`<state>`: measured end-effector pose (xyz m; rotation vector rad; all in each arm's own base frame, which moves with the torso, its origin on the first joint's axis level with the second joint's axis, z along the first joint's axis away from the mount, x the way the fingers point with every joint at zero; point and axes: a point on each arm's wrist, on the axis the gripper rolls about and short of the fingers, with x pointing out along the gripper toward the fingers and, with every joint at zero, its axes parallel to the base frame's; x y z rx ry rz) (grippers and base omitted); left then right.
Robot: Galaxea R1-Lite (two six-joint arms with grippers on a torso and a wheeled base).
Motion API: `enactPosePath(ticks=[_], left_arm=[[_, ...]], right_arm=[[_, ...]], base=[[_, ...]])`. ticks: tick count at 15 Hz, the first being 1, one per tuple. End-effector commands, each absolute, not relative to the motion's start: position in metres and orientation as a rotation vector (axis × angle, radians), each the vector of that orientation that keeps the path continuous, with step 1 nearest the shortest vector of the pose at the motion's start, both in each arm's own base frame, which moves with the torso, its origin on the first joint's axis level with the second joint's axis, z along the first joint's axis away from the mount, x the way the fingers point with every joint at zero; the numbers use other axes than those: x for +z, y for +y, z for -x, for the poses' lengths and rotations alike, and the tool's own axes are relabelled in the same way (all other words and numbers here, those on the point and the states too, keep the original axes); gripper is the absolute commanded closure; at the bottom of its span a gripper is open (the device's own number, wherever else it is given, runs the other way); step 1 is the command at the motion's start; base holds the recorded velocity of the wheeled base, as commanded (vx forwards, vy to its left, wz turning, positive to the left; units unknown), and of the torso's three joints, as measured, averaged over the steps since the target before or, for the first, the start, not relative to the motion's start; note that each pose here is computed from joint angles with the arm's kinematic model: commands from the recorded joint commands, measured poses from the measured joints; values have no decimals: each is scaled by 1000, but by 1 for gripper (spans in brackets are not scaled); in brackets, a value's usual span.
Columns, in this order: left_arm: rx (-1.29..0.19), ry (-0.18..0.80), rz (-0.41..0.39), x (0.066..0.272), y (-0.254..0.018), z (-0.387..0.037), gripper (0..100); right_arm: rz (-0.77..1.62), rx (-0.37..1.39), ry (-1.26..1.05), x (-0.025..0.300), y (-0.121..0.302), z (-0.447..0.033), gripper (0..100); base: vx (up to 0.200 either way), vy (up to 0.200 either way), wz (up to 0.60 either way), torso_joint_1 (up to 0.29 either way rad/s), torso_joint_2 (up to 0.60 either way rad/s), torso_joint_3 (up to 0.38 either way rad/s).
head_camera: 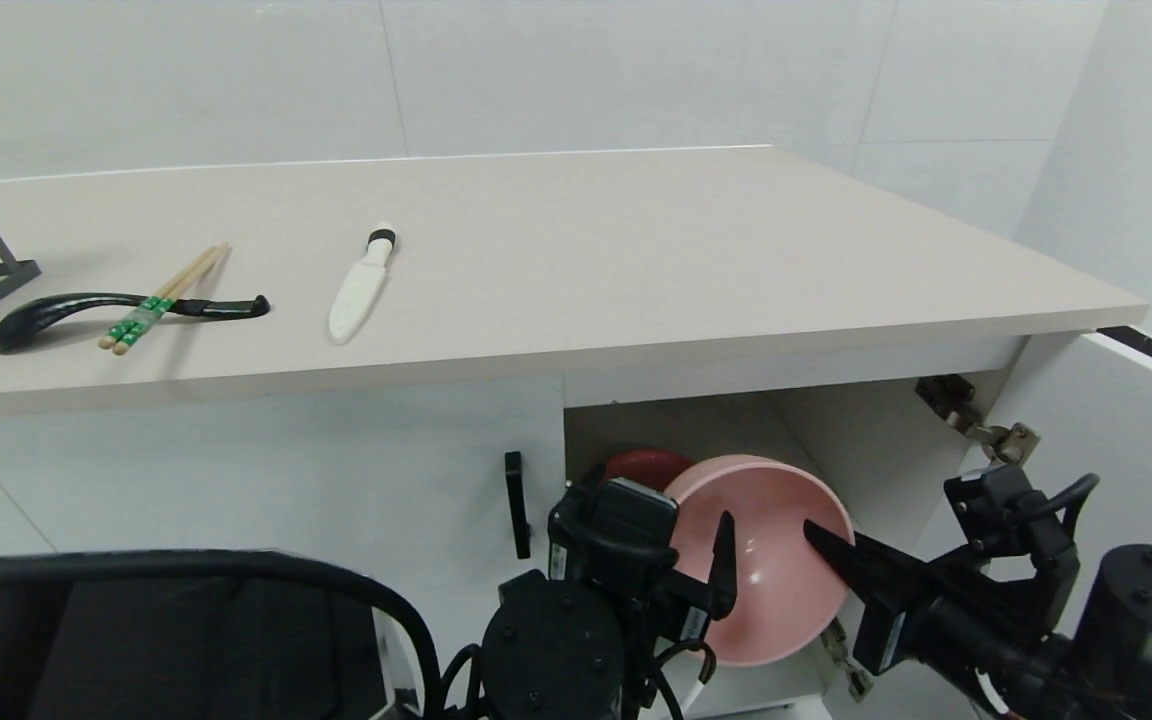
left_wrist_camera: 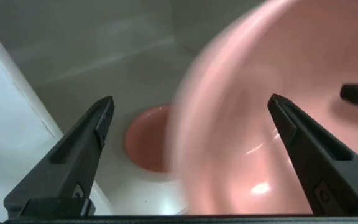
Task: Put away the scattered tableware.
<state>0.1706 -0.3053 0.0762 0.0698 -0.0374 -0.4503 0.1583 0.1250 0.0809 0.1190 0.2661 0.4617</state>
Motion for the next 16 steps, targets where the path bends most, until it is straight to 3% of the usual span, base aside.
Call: enactPosePath(ticks=[1, 6, 16], left_arm=[[-465, -61, -34, 95, -297, -160, 0], [-515, -54, -33, 109, -271, -140, 0], [-987, 14, -143, 110, -177, -101, 0]], right_arm=[[-112, 408, 290, 75, 119, -166, 100], [-89, 383, 345, 62, 118, -171, 100], [-79, 360, 369, 56, 116, -175, 100]], base=[[0, 0, 0, 0, 0, 0], [0, 0, 0, 0, 0, 0], [0, 0, 0, 0, 0, 0]])
